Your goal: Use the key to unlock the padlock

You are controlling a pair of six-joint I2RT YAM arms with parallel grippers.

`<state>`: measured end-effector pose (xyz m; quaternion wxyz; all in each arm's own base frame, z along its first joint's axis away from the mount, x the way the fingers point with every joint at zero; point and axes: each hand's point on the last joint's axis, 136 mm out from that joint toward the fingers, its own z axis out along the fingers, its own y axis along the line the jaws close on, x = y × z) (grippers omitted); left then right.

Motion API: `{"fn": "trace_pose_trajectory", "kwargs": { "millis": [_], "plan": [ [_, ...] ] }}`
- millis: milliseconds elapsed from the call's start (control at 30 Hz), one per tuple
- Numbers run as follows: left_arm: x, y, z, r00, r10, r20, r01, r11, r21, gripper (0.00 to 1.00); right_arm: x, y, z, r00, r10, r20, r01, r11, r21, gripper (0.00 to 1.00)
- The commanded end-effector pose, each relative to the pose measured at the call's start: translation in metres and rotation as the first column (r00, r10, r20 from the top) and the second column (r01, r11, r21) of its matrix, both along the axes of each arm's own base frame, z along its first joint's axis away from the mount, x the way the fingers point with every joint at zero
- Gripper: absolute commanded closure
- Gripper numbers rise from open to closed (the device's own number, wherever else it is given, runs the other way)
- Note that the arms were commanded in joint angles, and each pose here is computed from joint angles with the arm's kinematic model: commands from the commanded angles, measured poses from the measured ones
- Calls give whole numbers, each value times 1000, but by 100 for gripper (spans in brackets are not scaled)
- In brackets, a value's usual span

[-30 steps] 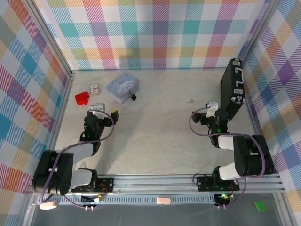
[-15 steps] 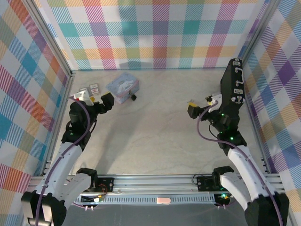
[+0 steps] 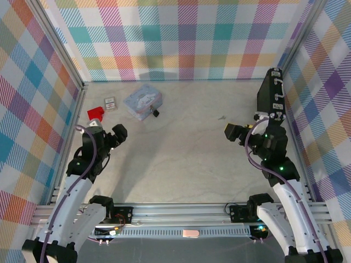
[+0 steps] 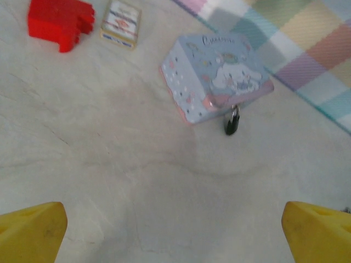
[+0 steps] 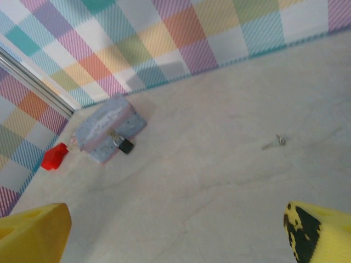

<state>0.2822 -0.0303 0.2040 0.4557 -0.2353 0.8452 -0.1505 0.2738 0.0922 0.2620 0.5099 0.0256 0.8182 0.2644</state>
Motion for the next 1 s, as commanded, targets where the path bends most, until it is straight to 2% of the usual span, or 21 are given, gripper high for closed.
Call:
{"fn": "trace_pose_trajectory", "kwargs": {
  "millis": [0,133,267,367,533,633,967],
  "plan": [
    [-4,-29,-19,987,-161,-27,161,987,-1,0,4,1,-11,995,10,-101,-14,999,-39,1],
    [-8,-52,-26,969,-245,0,244,964,103,0,22,-1,-34,973,-19,-228,-3,995,-96,1],
    [-12,-80,-34,937,-350,15,338,914,223,0,44,0,-57,943,-40,-331,-7,990,-140,1],
    [-14,-90,-45,925,-380,3,362,883,297,0,63,-1,-71,918,-64,-392,-10,983,-183,4],
    [-11,-99,-49,919,-393,24,370,883,289,0,95,-3,-98,863,-106,-494,-30,965,-260,14],
    [-9,-92,-51,932,-362,22,338,888,313,0,115,-2,-111,841,-118,-528,-48,956,-290,19],
    [-9,-91,-57,930,-366,2,344,876,337,0,168,7,-159,768,-119,-629,-135,930,-341,40]
  ]
}}
